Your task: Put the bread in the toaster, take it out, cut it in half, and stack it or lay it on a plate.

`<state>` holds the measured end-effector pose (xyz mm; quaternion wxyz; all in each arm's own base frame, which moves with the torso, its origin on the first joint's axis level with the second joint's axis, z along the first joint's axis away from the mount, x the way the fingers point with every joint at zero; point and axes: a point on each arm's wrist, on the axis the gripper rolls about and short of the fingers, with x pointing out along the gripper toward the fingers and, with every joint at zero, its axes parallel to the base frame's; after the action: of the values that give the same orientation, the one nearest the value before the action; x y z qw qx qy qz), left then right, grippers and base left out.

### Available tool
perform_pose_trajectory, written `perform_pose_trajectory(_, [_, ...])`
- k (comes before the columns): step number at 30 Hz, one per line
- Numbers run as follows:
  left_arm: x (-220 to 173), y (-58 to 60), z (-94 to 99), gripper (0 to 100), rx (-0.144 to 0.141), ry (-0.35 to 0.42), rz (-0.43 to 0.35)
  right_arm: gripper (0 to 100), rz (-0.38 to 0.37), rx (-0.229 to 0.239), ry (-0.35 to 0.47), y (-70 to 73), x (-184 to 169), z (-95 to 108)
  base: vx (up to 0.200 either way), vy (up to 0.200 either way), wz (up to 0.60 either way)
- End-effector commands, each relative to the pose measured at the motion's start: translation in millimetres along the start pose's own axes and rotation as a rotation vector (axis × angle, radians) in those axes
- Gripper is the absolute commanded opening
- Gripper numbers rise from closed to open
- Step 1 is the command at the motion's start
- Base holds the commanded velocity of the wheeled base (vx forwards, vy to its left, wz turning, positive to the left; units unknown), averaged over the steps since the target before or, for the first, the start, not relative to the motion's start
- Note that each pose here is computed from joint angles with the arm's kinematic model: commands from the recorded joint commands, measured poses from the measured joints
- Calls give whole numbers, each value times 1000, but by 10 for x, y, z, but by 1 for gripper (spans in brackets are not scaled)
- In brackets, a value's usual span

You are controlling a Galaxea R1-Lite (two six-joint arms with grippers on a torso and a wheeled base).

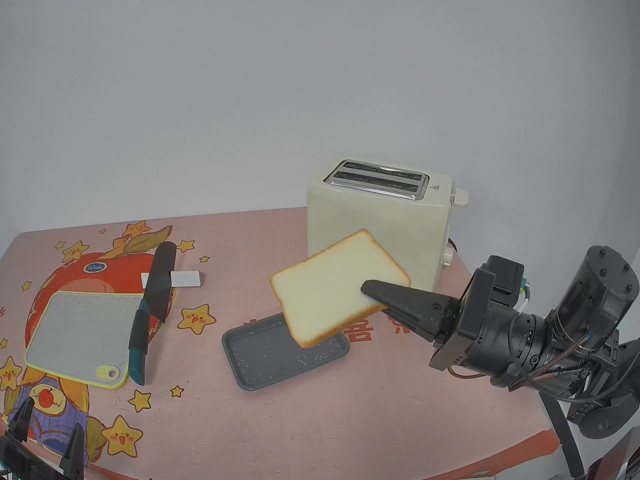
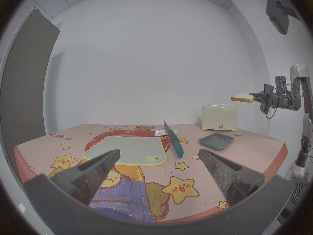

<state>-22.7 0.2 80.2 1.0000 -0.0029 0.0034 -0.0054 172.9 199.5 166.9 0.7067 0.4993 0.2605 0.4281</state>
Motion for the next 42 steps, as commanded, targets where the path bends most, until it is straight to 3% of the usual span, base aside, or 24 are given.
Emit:
perform_pose_trajectory(1, [12, 0, -41, 100, 0, 16, 0, 0, 4, -57, 1, 9, -18, -10, 0, 0, 0])
perform_pose_trajectory(4, [12, 0, -41, 100, 0, 16, 0, 0, 7, -72, 6, 16, -37, -29, 0, 0, 0])
perform_pose_trajectory(10, [12, 0, -41, 100, 0, 16, 0, 0, 12, -166, 5, 37, -90, -37, 0, 0, 0])
perform_pose_trajectory(17, [12, 0, -41, 100, 0, 16, 0, 0, 15, -213, 5, 46, -99, -36, 0, 0, 0])
perform_pose_trajectory(22, [13, 0, -45, 100, 0, 18, 0, 0, 3, -311, 13, 14, -117, -52, 0, 0, 0])
perform_pose_trajectory(23, [12, 0, -41, 100, 0, 16, 0, 0, -11, -380, 21, -24, -131, -65, 0, 0, 0])
perform_pose_trajectory(30, [12, 0, -41, 100, 0, 16, 0, 0, 2, -529, 11, -27, -201, -77, 0, 0, 0])
perform_pose_trajectory(31, [12, 0, -41, 100, 0, 16, 0, 0, 2, -529, 11, -27, -201, -77, 0, 0, 0])
perform_pose_trajectory(33, [12, 0, -41, 100, 0, 16, 0, 0, 20, -580, -5, -41, -255, -91, 0, 0, 0])
perform_pose_trajectory(39, [12, 0, -41, 100, 0, 16, 0, 0, 28, -621, -3, -57, -281, -108, 0, 0, 0])
perform_pose_trajectory(42, [12, 0, -41, 100, 0, 16, 0, 0, 15, -667, -2, -84, -295, -98, 0, 0, 0])
